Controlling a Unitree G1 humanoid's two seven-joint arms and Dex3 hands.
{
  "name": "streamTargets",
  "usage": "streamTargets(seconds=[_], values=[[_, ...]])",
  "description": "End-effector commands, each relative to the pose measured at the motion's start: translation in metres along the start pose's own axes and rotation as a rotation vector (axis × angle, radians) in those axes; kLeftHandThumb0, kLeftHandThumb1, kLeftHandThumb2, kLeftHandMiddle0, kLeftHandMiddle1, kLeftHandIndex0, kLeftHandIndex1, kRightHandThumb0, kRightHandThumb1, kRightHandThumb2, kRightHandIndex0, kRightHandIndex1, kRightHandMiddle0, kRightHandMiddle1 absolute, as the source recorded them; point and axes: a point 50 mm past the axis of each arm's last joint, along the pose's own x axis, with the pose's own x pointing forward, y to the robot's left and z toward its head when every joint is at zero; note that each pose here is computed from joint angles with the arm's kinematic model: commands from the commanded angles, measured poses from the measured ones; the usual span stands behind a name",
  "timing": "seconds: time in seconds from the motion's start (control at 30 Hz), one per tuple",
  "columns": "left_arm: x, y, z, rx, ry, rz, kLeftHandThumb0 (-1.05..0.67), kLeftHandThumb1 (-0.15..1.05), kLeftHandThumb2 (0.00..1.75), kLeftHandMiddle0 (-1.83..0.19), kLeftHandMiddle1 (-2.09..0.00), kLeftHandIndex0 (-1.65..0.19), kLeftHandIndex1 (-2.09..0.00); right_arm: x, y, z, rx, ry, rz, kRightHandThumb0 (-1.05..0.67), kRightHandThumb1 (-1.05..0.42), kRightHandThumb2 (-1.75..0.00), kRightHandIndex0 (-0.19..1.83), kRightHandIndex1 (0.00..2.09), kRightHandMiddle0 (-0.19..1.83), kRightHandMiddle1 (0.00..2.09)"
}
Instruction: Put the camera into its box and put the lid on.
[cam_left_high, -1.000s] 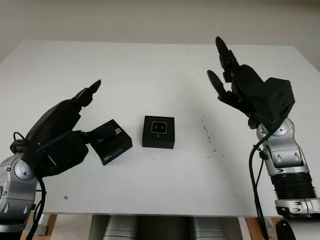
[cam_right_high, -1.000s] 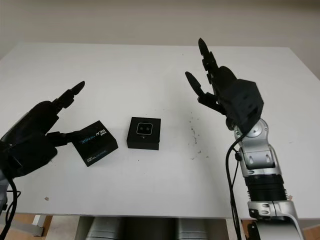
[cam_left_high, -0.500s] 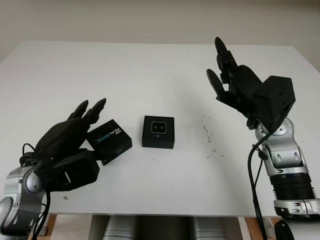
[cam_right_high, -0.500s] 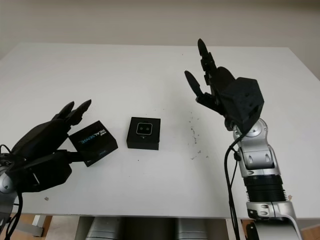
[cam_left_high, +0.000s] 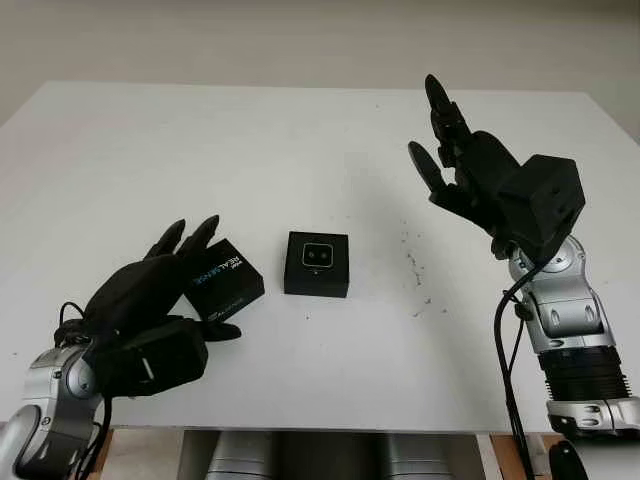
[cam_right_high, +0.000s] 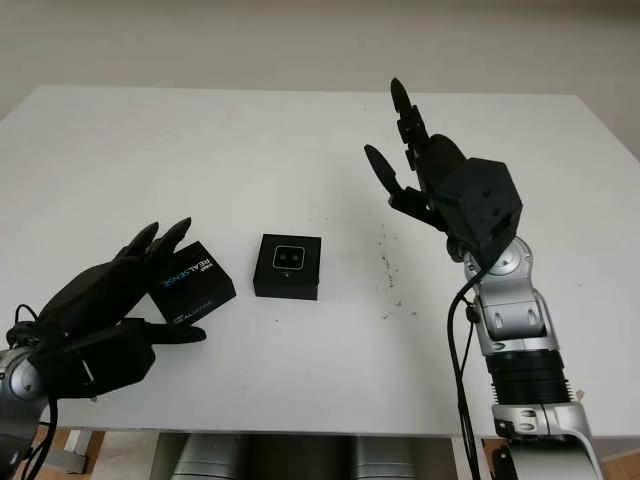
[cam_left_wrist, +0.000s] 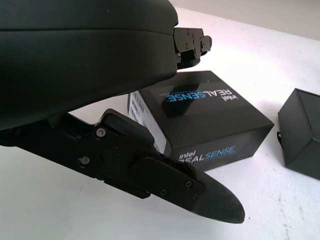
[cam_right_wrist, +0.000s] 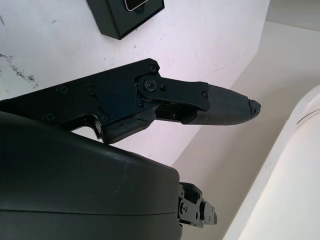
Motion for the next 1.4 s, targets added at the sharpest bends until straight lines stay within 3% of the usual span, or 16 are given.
streamTargets(seconds=[0.0,0.1,0.3,0.4,0.43,0.53,0.57,0.7,0.83,1.1,1.23,1.37], values=[[-0.002,-0.003,0.004,0.001,-0.016,-0.004,-0.89,0.91,0.04,0.19,0.00,0.13,-0.05,-0.001,-0.003,0.006,-0.007,-0.024,-0.007,-0.80,-1.05,-0.60,-0.19,0.00,-0.19,0.04],[-0.002,-0.005,0.005,0.010,-0.016,0.003,-0.86,0.90,0.04,0.19,0.00,0.12,-0.06,-0.001,-0.003,0.006,-0.012,-0.029,-0.007,-0.78,-1.05,-0.60,-0.19,0.00,-0.19,0.04],[0.001,-0.011,0.004,-0.062,-0.010,0.102,-0.58,0.89,0.05,0.11,-0.06,-0.05,-0.10,0.000,-0.002,0.004,-0.017,-0.033,-0.002,-0.78,-1.05,-0.61,-0.19,0.00,-0.19,0.05],[0.002,-0.014,0.005,-0.117,-0.009,0.139,-0.41,0.93,0.07,-0.09,-0.16,-0.19,-0.15,0.000,-0.002,0.004,-0.026,-0.015,-0.006,-0.80,-1.05,-0.61,-0.19,0.00,-0.17,0.05],[0.003,-0.015,0.004,-0.122,-0.009,0.144,-0.38,0.96,0.06,-0.13,-0.22,-0.24,-0.15,0.000,-0.002,0.004,-0.028,-0.016,-0.007,-0.80,-1.05,-0.60,-0.19,0.00,-0.17,0.05],[0.003,-0.017,0.004,-0.121,-0.011,0.148,-0.31,1.04,0.07,-0.09,-0.71,-0.34,-0.22,0.000,-0.002,0.005,-0.026,-0.026,-0.009,-0.78,-1.05,-0.61,-0.19,0.00,-0.18,0.05],[0.004,-0.018,0.004,-0.121,-0.017,0.155,-0.29,1.04,0.07,-0.08,-0.85,-0.34,-0.28,0.000,-0.002,0.006,-0.021,-0.030,-0.009,-0.77,-1.05,-0.61,-0.19,0.00,-0.18,0.05],[0.004,-0.021,0.002,-0.135,-0.024,0.166,-0.18,1.05,0.09,-0.09,-1.44,-0.16,-1.03,-0.001,-0.003,0.007,-0.017,-0.032,-0.003,-0.76,-1.05,-0.60,-0.19,0.00,-0.19,0.04],[0.004,-0.022,0.001,-0.129,-0.022,0.162,-0.14,1.05,0.11,-0.14,-1.70,-0.14,-1.47,-0.001,-0.004,0.007,-0.029,-0.028,-0.004,-0.77,-1.05,-0.60,-0.19,0.00,-0.19,0.05],[0.004,-0.020,0.003,-0.114,-0.049,0.169,-0.13,1.05,0.09,-0.11,-1.81,-0.11,-1.59,0.000,-0.002,0.005,-0.008,-0.016,0.007,-0.79,-1.05,-0.59,-0.19,0.00,-0.19,0.05],[0.005,-0.007,0.015,-0.157,-0.145,0.203,-0.11,1.05,0.08,-0.14,-1.65,-0.11,-1.55,0.000,-0.001,0.003,0.081,-0.012,0.011,-0.77,-1.05,-0.61,-0.19,0.00,-0.19,0.00],[0.007,0.007,0.024,-0.187,-0.227,0.241,-0.10,1.03,0.06,-0.19,-1.63,-0.14,-1.52,-0.001,0.001,0.002,0.140,-0.024,0.022,-0.78,-1.05,-0.66,-0.19,0.00,-0.19,0.00]])
